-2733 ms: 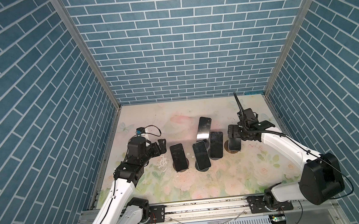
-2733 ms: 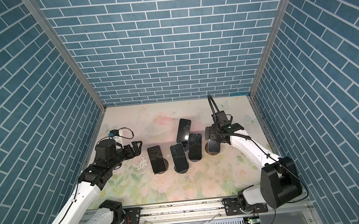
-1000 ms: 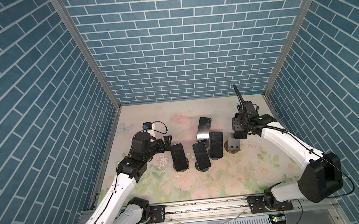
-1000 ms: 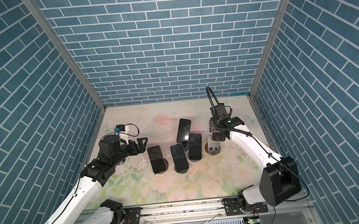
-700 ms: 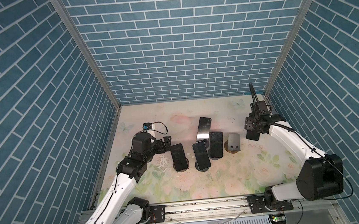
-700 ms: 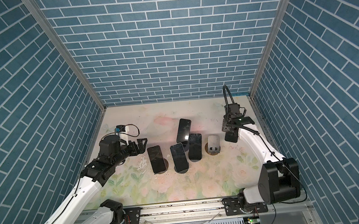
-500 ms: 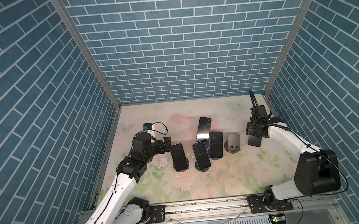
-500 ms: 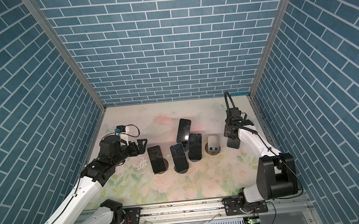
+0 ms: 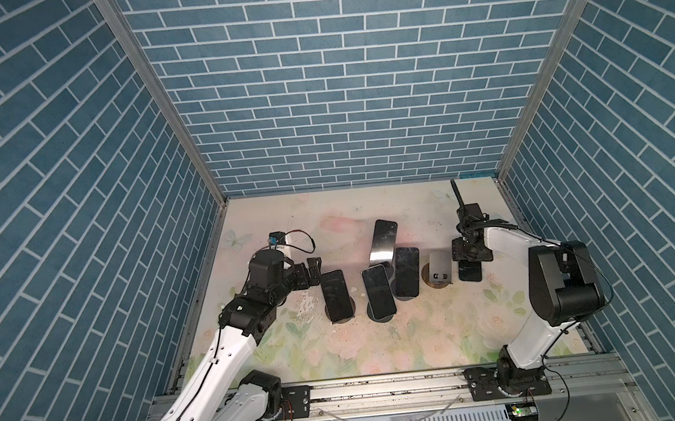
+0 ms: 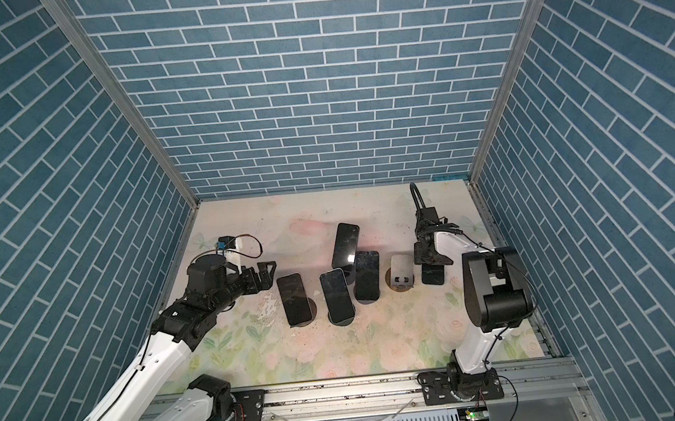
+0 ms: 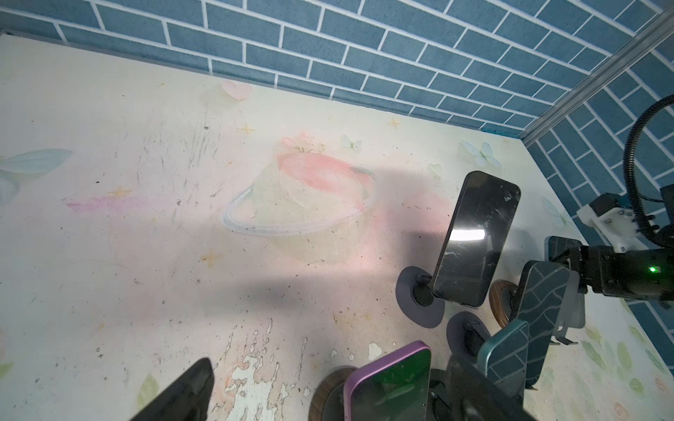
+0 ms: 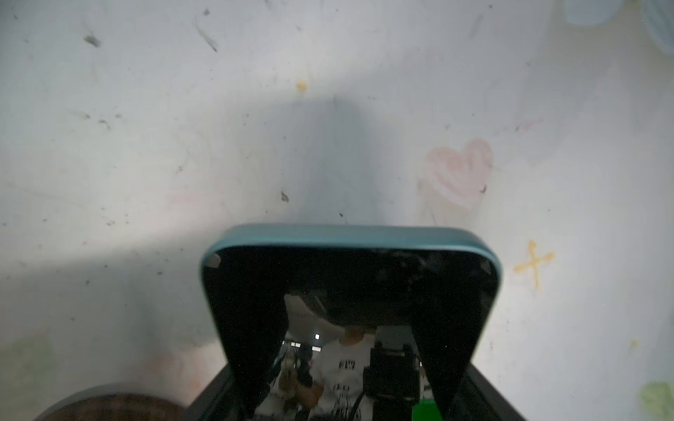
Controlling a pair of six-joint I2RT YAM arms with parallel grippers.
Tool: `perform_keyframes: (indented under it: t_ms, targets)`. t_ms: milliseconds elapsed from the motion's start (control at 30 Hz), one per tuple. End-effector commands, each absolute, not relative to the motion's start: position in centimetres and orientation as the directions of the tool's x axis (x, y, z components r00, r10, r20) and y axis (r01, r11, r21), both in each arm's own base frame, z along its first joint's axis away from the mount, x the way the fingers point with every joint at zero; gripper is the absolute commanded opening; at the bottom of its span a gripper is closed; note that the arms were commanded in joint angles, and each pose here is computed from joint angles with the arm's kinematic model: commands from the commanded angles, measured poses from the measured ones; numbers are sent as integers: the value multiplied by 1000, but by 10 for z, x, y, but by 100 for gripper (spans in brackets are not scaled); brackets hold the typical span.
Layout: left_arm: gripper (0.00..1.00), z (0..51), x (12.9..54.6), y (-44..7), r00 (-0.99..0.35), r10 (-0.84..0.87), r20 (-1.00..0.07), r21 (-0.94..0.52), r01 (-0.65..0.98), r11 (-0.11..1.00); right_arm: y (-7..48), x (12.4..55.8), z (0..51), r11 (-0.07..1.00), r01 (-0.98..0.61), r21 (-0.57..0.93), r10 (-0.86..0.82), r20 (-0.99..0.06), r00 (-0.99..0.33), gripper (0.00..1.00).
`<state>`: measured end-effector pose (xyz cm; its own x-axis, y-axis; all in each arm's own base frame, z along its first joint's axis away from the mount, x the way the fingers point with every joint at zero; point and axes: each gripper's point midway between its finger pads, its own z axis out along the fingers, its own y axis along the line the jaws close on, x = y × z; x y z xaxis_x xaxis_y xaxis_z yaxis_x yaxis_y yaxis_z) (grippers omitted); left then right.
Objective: Remove the phone from the phone stand
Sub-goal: 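Lower the teal-edged phone flat onto the table and open the right gripper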
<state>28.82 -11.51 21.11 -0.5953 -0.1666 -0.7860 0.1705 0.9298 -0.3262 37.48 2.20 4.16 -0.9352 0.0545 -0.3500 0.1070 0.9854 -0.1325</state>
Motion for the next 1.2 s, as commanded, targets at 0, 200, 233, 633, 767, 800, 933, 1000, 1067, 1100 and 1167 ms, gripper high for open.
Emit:
perform_keyframes:
  t_ms: [0, 200, 233, 633, 767, 800, 933, 1000, 1067, 1100, 1167]
  targets:
    - [100, 219, 285, -112, -578, -163, -799, -314, 170, 934, 29, 403, 55, 991, 41, -127, -12, -392, -920, 56]
    - [100, 220, 283, -109, -571, -166, -804, -309, 163, 937, 36, 415, 41, 994, -4, -112, -43, -345, -938, 59]
    - [100, 219, 282, -109, -570, -166, -804, -308, 163, 937, 38, 417, 39, 994, -10, -107, -46, -338, -940, 60]
    - [100, 220, 281, -107, -568, -168, -806, -306, 157, 939, 43, 419, 18, 995, -31, -93, -52, -239, -970, 65]
    - [100, 219, 281, -107, -568, -169, -806, -305, 153, 940, 44, 418, 14, 995, -37, -90, -56, -218, -974, 68]
    - [100, 219, 281, -107, -568, -169, -805, -305, 154, 940, 44, 418, 14, 995, -38, -89, -57, -217, -975, 69]
    - [100, 219, 281, -107, -567, -170, -806, -306, 154, 940, 45, 418, 15, 996, -40, -85, -58, -221, -974, 73]
    - [100, 218, 281, -107, -567, -170, -806, -306, 153, 940, 45, 417, 15, 996, -40, -84, -58, -220, -974, 74]
    - [100, 218, 281, -107, -568, -170, -805, -306, 153, 940, 46, 417, 14, 996, -43, -81, -60, -218, -974, 76]
    - [100, 218, 281, -107, -567, -170, -806, -306, 154, 939, 46, 417, 15, 996, -46, -76, -62, -220, -974, 77]
    - [100, 218, 281, -107, -568, -171, -805, -307, 153, 939, 47, 417, 16, 996, -46, -75, -62, -222, -973, 78]
